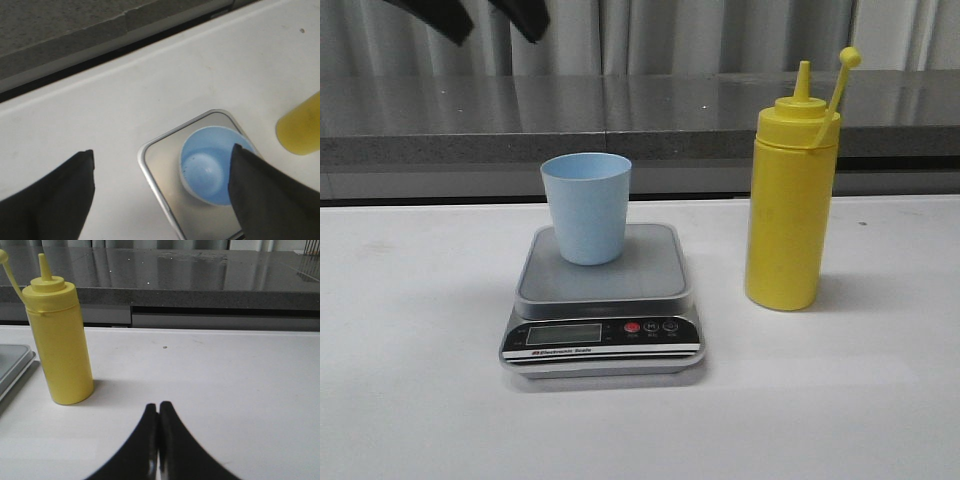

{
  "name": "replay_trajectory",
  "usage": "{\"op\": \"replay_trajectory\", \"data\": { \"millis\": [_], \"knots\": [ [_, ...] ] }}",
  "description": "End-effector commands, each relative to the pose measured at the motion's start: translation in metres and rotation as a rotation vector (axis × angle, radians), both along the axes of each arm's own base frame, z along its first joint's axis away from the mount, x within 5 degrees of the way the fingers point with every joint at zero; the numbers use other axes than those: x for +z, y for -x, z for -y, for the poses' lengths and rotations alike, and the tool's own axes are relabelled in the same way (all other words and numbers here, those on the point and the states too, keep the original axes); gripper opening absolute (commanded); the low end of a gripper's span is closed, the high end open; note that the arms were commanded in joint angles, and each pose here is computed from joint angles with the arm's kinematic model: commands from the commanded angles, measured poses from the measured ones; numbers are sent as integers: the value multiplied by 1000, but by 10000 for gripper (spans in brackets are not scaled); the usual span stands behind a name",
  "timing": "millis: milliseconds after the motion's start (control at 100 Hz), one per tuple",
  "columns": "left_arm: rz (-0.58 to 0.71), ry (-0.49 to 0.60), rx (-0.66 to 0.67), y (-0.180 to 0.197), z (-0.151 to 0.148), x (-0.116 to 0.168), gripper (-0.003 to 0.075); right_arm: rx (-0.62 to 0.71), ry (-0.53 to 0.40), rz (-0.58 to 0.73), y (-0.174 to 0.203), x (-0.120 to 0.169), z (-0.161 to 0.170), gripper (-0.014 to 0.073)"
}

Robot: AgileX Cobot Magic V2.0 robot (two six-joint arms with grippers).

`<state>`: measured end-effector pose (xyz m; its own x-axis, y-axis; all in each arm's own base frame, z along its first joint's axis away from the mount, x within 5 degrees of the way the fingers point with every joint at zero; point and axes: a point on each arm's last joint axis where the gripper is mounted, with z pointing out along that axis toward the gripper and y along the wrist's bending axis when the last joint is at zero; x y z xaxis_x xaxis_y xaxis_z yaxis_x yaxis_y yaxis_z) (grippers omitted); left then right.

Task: Pour seasoning into cup on scale with both arms
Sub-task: 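Withdraw the left gripper upward away from the cup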

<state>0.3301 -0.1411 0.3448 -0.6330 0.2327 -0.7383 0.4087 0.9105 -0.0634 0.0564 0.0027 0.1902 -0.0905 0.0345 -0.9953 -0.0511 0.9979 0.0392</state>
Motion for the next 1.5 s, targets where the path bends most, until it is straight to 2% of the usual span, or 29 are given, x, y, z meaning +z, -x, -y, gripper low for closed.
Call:
{"op": "replay_trajectory", "data": {
  "millis": [0,280,540,770,1030,1270,1490],
  "knots": [
    [170,79,59,22,-23,31,535,0,4,124,2,16,0,-67],
    [308,110,197,84,-80,25,535,0,4,124,2,16,0,-67],
    [427,130,283,143,-110,11,535,0,4,124,2,16,0,-67],
    [517,146,313,189,-121,-4,535,0,4,124,2,16,0,-67],
    [590,167,311,225,-126,-21,535,0,4,124,2,16,0,-67],
    [655,183,312,243,-128,-34,535,0,4,124,2,16,0,-67],
    [674,187,314,245,-129,-37,522,0,4,124,2,16,0,-67]
  ]
}}
